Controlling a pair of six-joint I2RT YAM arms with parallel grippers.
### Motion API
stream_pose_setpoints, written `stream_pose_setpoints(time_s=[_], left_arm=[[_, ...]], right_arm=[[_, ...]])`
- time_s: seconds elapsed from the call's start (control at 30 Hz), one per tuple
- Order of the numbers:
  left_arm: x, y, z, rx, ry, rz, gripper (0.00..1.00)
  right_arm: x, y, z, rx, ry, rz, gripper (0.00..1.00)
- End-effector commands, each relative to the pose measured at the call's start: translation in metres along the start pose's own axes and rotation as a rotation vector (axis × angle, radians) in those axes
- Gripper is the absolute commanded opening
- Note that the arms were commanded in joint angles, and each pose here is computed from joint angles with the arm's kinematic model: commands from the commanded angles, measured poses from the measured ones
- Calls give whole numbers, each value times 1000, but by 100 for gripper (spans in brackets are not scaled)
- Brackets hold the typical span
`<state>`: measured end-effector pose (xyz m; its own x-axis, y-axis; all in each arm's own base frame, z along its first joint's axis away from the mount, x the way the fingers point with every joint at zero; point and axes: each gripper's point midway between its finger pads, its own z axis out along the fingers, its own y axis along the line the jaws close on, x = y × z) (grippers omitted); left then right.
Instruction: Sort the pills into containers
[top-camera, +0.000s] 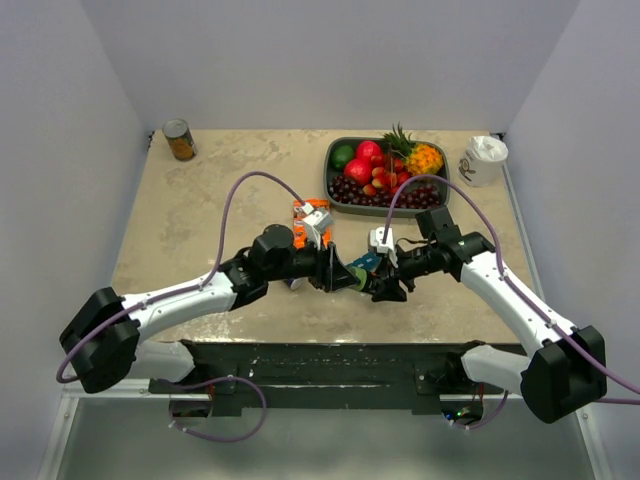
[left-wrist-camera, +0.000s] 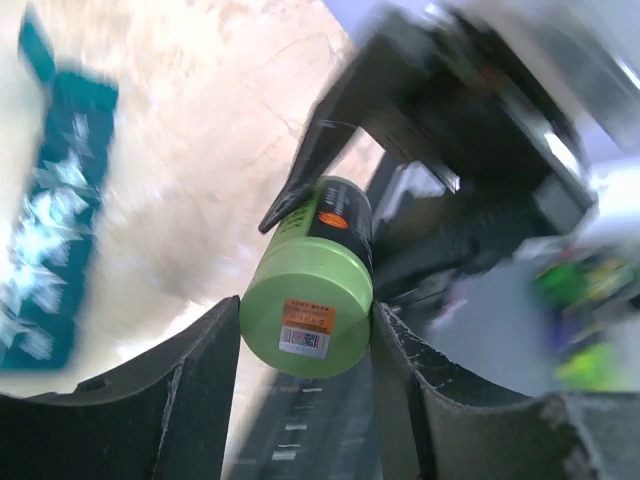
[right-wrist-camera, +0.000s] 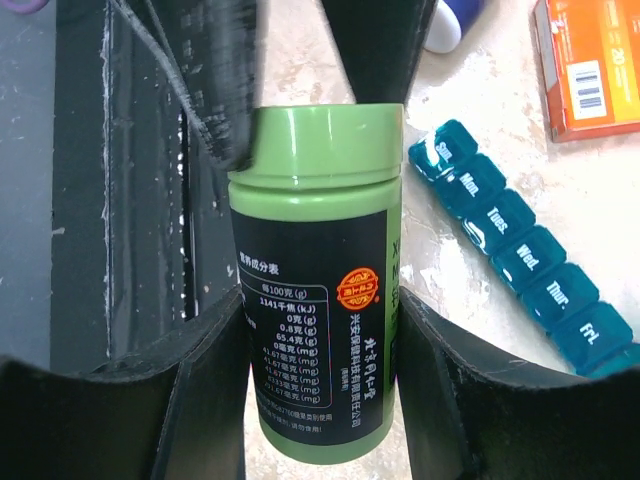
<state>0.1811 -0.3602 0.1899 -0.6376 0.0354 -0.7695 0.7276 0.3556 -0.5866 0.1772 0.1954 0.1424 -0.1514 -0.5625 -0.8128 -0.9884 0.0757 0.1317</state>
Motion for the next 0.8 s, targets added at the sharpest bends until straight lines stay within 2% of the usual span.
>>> stream_pose_setpoints(time_s=[0.0,0.03,0.07,0.13,0.17,0.23,0.27,0.33,0.37,0.43,0.47,0.53,0.6,0.63,0.7,0.77], left_arm=[[2,-33,1,27,69,-692,0],[1,-34,1,30,66,-706,3],[-4,-36,-1,36,52,-711,19],[-15,-38,-2,52,29,-683,42],[-18,-39,-4,65,27,-644,62],[-23,-42,-7,93,18,-592,75],[-24,-44,-12,120,11,-520,85],[-21,-43,-18,140,7,-441,95],[-22,-42,-25,146,-5,-331,99],[-10,-30,-31,93,36,-237,99],[-9,-25,-35,75,32,-105,99],[3,-20,-43,56,83,-14,99],[0,-19,-54,57,69,151,99],[7,-8,-60,-3,87,182,99],[-2,-6,-73,-25,32,330,99],[-23,-15,-85,-21,-79,458,99]], right_arm=[[-14,-20,-3,73,-38,-30,0],[-13,-20,-3,73,-37,-26,0],[-14,-19,-3,75,-38,-28,0],[-13,-19,-3,76,-38,-29,0],[-14,-19,-4,80,-39,-28,0],[-15,-19,-6,86,-46,-31,0],[-14,-20,-7,88,-47,-29,0],[-15,-19,-7,84,-50,-29,0],[-16,-18,-7,81,-53,-32,0],[-16,-17,-7,74,-55,-34,0],[-16,-17,-7,70,-56,-34,0],[-16,-14,-7,57,-59,-42,0],[-16,-13,-7,47,-60,-44,0],[-16,-12,-7,41,-62,-46,0],[-17,-11,-6,34,-62,-49,0],[-16,-11,-6,31,-62,-53,0]])
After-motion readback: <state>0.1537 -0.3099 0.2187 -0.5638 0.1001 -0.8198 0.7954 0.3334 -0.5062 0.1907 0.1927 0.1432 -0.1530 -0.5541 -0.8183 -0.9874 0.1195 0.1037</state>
